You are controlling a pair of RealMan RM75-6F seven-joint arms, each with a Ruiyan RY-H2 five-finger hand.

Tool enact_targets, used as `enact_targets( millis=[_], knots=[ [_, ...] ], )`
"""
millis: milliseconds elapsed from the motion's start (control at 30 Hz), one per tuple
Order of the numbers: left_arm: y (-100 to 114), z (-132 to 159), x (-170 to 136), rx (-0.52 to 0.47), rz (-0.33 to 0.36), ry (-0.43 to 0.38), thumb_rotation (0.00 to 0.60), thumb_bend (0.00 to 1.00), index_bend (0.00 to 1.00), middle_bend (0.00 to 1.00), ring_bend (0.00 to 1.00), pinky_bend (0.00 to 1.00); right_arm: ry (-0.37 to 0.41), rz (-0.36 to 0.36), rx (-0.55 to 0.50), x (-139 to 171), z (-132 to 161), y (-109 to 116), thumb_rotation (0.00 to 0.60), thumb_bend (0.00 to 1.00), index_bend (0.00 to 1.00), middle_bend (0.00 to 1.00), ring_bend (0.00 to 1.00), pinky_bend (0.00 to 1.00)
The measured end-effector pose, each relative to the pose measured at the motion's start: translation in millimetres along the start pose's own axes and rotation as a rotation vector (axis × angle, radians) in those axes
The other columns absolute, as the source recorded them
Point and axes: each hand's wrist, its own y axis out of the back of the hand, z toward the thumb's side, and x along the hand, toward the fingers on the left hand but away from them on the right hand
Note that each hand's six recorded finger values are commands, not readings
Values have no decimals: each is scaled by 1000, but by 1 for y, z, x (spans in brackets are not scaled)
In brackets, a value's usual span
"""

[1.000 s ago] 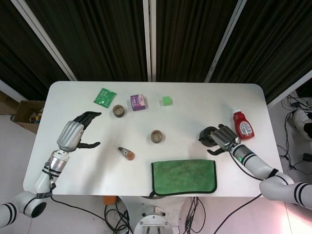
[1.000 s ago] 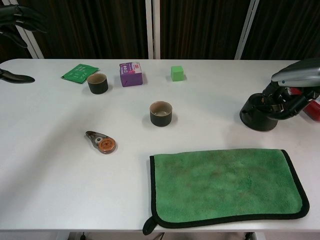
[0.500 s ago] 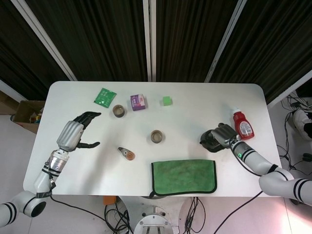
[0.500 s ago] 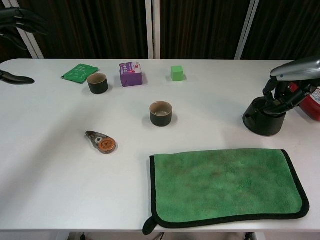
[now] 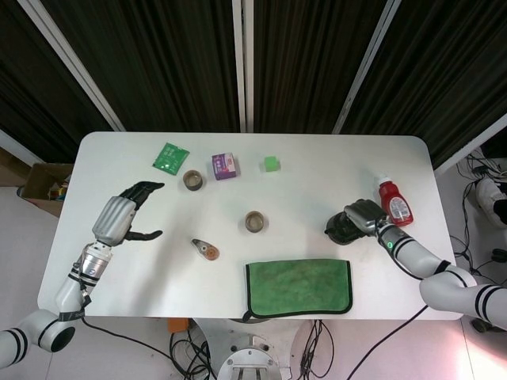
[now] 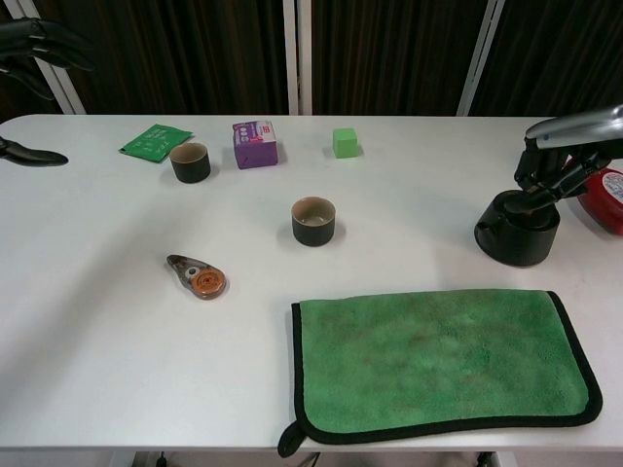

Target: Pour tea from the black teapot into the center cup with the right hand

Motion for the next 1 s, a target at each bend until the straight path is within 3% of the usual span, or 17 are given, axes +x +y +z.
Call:
enact_targets(
  millis=[333, 500, 700, 867, 1000],
  knots=[
    [0, -1, 0, -2, -1, 3, 600, 64, 160, 184, 163, 304, 2, -38, -66, -6, 1, 2, 283, 300, 899, 917, 765, 349],
    [0, -2, -1, -3, 1, 4, 600, 63, 161, 183, 163, 304, 2, -58, -76, -9, 1, 3, 376, 341, 905, 919, 766, 350],
    [-1, -4, -2, -4, 1, 6, 600, 63, 161, 183, 163, 303, 6, -72, -68, -10, 2, 1, 391, 414, 905, 919, 766, 351],
    [-1, -4, -2, -7, 2, 6, 600, 63, 161, 184, 163, 303, 8, -94, -76, -10, 3, 2, 492, 493, 906, 919, 766, 397],
    [-2, -5, -3, -9, 1, 7, 600, 64, 162, 184, 163, 304, 7, -112, -92, -11, 3, 1, 514, 580, 910, 919, 766, 442]
  ],
)
